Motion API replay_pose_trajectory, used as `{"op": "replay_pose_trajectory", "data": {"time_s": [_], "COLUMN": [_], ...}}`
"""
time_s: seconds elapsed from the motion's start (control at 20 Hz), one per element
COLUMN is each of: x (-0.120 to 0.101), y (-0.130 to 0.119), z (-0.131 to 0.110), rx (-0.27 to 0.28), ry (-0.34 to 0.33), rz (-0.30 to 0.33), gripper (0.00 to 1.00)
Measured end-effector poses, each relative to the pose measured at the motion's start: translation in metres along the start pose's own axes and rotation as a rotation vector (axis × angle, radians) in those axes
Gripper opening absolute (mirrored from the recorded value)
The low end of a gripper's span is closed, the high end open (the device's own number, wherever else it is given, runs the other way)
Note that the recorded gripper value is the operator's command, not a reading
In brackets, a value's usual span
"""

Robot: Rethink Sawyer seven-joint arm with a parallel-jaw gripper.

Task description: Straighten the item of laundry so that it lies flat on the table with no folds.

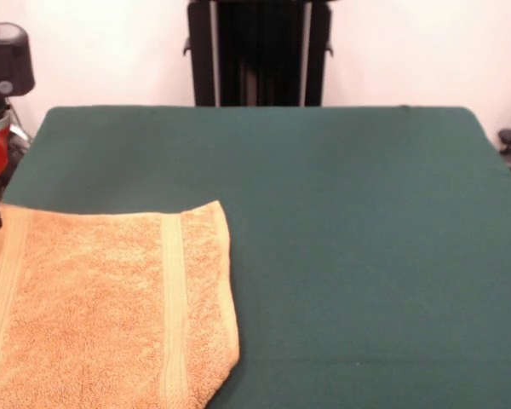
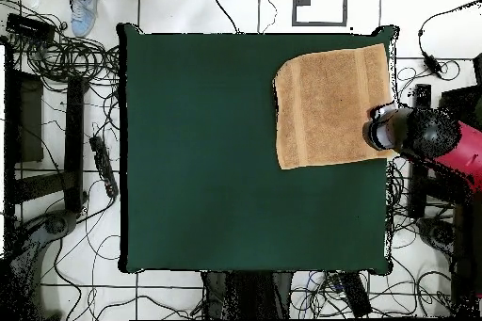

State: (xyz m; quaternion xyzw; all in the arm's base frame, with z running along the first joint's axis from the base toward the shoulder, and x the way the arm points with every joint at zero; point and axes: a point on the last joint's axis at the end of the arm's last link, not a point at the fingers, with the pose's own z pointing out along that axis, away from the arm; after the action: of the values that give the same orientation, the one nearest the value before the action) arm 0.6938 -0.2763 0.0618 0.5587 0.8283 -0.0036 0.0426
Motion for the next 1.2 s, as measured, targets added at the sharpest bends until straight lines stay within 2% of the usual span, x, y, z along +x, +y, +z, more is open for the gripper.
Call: {"op": "replay_pose_trajectory", "data": {"time_s": [0.4, 1.2], "x": [-0.011, -0.002], "y": [-0.019, -0.007], "z": [0.01, 0.01], "rx": [0.013, 0.006], "ry": [0.006, 0.008], "rz": [0.018, -0.004], "gripper": [1.0, 1.0]}}
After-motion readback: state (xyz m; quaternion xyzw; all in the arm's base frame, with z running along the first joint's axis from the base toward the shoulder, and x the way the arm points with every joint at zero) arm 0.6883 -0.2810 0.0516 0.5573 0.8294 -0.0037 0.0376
